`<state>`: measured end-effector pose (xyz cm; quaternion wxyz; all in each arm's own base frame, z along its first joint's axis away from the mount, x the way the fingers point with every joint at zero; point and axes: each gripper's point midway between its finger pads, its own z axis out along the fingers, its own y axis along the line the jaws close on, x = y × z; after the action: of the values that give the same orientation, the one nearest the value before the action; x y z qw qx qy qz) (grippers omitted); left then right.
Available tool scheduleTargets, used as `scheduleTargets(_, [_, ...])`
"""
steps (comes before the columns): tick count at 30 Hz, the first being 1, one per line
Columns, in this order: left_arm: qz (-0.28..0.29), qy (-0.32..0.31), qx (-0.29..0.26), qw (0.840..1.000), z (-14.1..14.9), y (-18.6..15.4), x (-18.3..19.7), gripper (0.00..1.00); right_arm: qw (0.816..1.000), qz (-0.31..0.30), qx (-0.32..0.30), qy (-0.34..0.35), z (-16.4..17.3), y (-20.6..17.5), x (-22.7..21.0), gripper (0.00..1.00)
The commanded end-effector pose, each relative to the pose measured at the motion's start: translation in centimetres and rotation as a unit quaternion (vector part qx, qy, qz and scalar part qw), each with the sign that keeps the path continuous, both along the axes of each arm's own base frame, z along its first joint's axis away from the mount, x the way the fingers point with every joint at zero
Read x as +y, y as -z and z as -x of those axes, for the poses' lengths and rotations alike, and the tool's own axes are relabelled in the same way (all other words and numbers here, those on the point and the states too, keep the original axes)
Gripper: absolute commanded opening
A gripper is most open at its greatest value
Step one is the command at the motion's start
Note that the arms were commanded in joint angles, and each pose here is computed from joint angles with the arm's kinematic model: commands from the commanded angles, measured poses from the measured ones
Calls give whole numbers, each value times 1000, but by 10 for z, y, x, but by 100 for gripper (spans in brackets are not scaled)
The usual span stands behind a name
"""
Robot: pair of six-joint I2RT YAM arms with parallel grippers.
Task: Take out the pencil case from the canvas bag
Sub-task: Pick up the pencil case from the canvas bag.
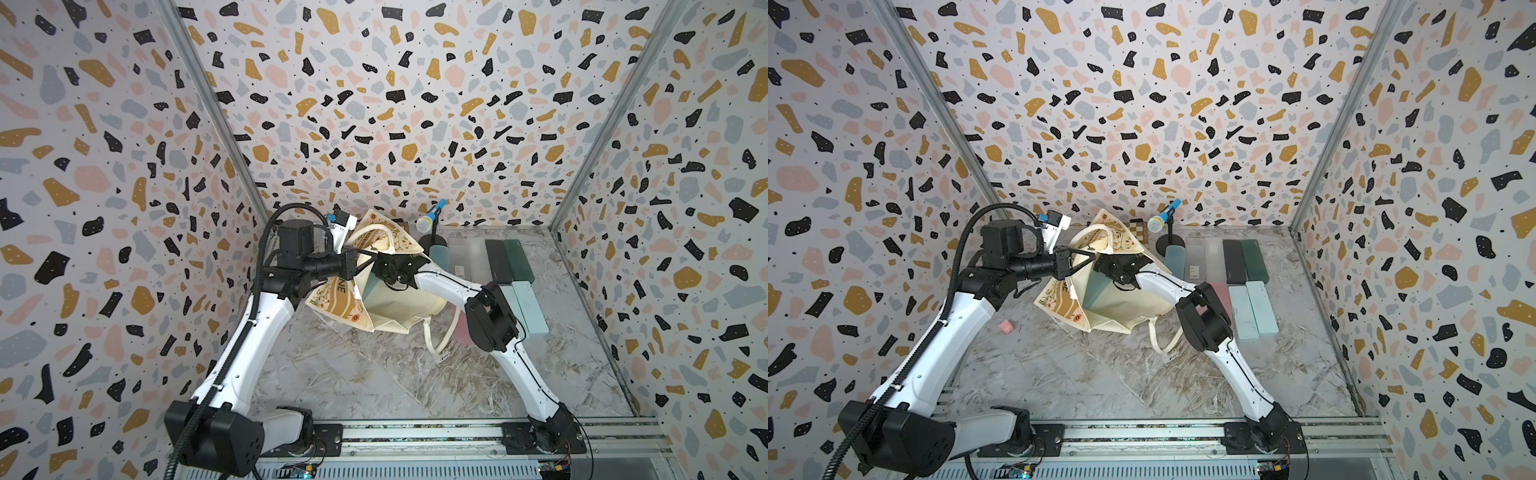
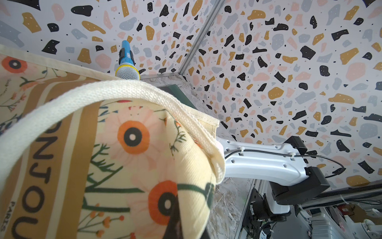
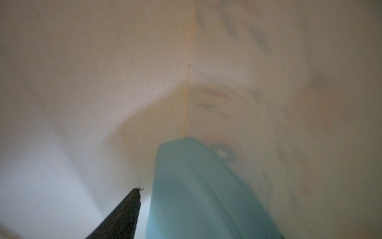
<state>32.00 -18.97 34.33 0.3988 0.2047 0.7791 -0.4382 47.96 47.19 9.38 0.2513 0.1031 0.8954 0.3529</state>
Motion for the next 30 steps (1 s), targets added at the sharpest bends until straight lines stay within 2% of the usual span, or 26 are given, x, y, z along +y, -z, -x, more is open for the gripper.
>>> scheduleTargets(1, [42, 93, -68, 992, 39, -46, -19, 0, 998, 60, 19, 27, -10, 34, -32, 68])
scheduleTargets(7, [3, 35, -55, 998, 22, -32, -8, 0, 997, 54, -60, 15, -9, -20, -31, 61])
scheduleTargets(15, [-19, 3, -49, 999, 15, -25, -1, 0, 978, 73, -195, 10, 15, -86, -37, 54])
scheduleTargets(23, [-31, -13, -43, 999, 9, -20, 3, 0, 969, 46, -243, -4, 34, -112, -45, 49])
scheduleTargets(30, [-31, -15, -41, 999, 8, -19, 4, 0, 971, 48, -233, 0, 35, -108, -48, 36])
